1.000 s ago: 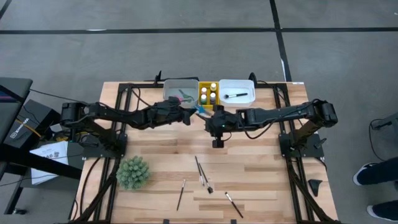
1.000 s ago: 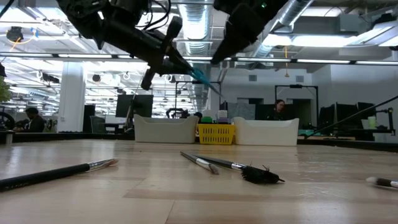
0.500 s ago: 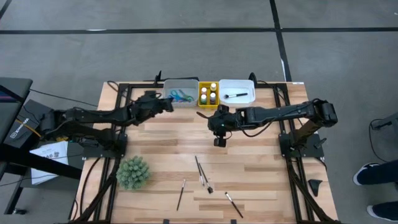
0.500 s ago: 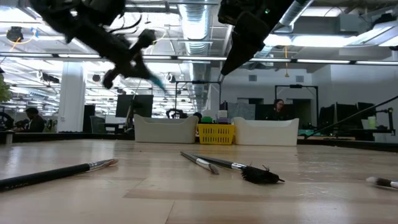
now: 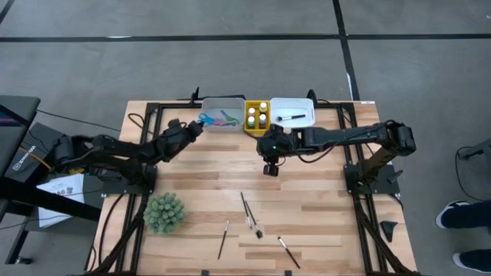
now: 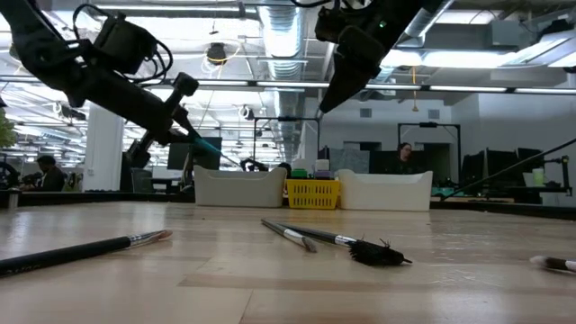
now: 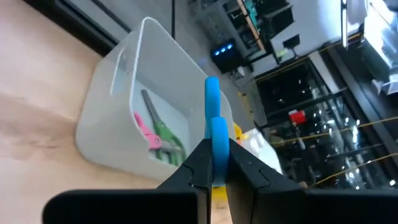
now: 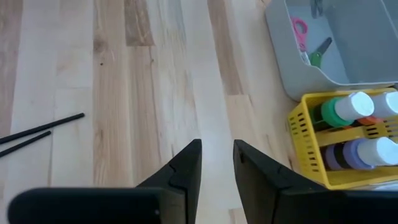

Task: Pick & Place Paint Supplies
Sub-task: Put the blue scissors into the gray bin

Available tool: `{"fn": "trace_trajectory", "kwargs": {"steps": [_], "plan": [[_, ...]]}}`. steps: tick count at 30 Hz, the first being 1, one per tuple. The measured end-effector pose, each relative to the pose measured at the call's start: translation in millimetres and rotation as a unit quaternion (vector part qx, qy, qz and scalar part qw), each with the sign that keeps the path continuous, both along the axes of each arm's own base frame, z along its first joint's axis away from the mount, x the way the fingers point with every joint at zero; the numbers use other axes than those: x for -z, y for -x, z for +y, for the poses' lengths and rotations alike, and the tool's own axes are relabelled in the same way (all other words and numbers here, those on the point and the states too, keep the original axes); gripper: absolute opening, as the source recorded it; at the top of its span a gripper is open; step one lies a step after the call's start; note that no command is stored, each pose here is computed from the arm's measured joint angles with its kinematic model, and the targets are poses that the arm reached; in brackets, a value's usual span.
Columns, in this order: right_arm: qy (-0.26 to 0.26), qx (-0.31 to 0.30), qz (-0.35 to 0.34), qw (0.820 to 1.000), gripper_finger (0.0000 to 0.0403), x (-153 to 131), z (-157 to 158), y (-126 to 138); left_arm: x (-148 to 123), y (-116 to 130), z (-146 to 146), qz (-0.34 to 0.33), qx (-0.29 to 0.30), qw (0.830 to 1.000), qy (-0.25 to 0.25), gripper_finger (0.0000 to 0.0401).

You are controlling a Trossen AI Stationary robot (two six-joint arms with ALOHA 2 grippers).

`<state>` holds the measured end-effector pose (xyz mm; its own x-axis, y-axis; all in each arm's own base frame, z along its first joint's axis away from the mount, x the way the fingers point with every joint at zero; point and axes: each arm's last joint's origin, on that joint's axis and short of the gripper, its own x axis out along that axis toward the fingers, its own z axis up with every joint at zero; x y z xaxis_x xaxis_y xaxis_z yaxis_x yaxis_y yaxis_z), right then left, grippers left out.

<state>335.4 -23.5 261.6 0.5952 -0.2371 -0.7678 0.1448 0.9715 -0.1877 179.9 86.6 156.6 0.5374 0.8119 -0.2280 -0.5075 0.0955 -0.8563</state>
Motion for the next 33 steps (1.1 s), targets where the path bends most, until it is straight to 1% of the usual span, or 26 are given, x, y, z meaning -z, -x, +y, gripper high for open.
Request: {"fn": "trace_trajectory", "kwargs": {"steps": [3, 6, 12, 17, 22, 33], "plan": [[-0.001, 0.001, 0.000, 1.000, 0.0087, 0.0, -2.2, 0.1, 3.4, 0.0, 8.1, -0.004, -0.012, 1.000, 0.001, 0.0013], [-0.001, 0.000, 0.001, 1.000, 0.0087, 0.1, -3.4, 0.3, 11.5, -0.1, 16.9, 0.004, -0.003, 1.000, 0.015, 0.0013], [-0.007, -0.004, 0.000, 1.000, 0.0087, 0.1, -4.6, 0.3, 16.1, -1.9, 30.6, -0.026, -0.002, 1.000, 0.011, 0.0013], [-0.007, 0.000, -0.002, 1.000, 0.0087, -0.2, -6.8, 0.1, 20.1, -7.3, 39.9, -0.019, 0.013, 0.999, 0.023, 0.0013], [-0.008, 0.005, -0.002, 1.000, 0.0087, -0.2, -9.7, 0.4, 19.1, -13.9, 43.8, -0.020, 0.014, 0.999, 0.022, 0.0013], [-0.013, 0.013, -0.005, 1.000, 0.0087, -0.3, -11.4, 0.4, 23.7, -14.3, 44.0, -0.008, 0.013, 0.999, 0.030, 0.0013]]}}
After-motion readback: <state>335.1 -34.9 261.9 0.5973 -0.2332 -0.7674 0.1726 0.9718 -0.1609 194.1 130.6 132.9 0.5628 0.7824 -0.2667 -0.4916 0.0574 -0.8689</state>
